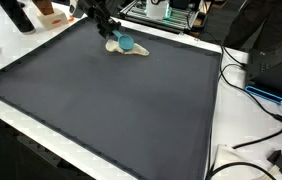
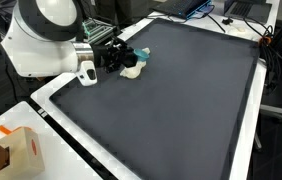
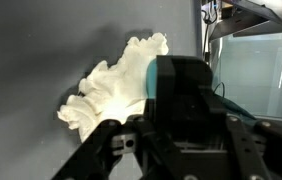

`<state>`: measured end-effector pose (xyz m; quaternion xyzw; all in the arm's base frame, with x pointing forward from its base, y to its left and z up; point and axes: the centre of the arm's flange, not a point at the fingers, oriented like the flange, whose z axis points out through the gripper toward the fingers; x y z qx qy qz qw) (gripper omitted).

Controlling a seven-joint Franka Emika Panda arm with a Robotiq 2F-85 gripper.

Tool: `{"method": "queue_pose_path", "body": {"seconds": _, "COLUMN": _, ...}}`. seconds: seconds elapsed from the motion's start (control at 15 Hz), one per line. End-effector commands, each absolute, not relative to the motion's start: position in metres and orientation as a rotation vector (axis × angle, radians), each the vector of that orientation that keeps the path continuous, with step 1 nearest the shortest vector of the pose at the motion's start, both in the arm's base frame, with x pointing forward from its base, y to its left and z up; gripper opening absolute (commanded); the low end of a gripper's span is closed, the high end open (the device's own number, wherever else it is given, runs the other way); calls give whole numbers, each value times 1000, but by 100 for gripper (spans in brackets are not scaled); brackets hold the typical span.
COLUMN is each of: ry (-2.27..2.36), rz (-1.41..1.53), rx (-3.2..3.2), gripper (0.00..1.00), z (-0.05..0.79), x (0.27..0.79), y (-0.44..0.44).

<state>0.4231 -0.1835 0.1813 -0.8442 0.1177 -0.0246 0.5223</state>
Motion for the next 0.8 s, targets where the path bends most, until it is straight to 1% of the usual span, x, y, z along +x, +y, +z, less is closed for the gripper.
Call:
{"method": "queue_pose_path", "body": {"seconds": 0.0, "ry": 166, "rz": -78, "rx": -2070, "gripper": 25, "z": 146, "x": 421, "y": -187}}
{"method": "queue_pose_path", "body": {"seconds": 0.33, "ry": 126, "rz": -147, "rx": -2014, "gripper": 25, "z": 130, "x": 414, "y": -200}}
{"method": "queue_pose_path", "body": {"seconds": 0.73, "ry": 276, "rz": -109, "rx": -1974, "gripper": 25, "z": 109, "x": 407, "y": -216}}
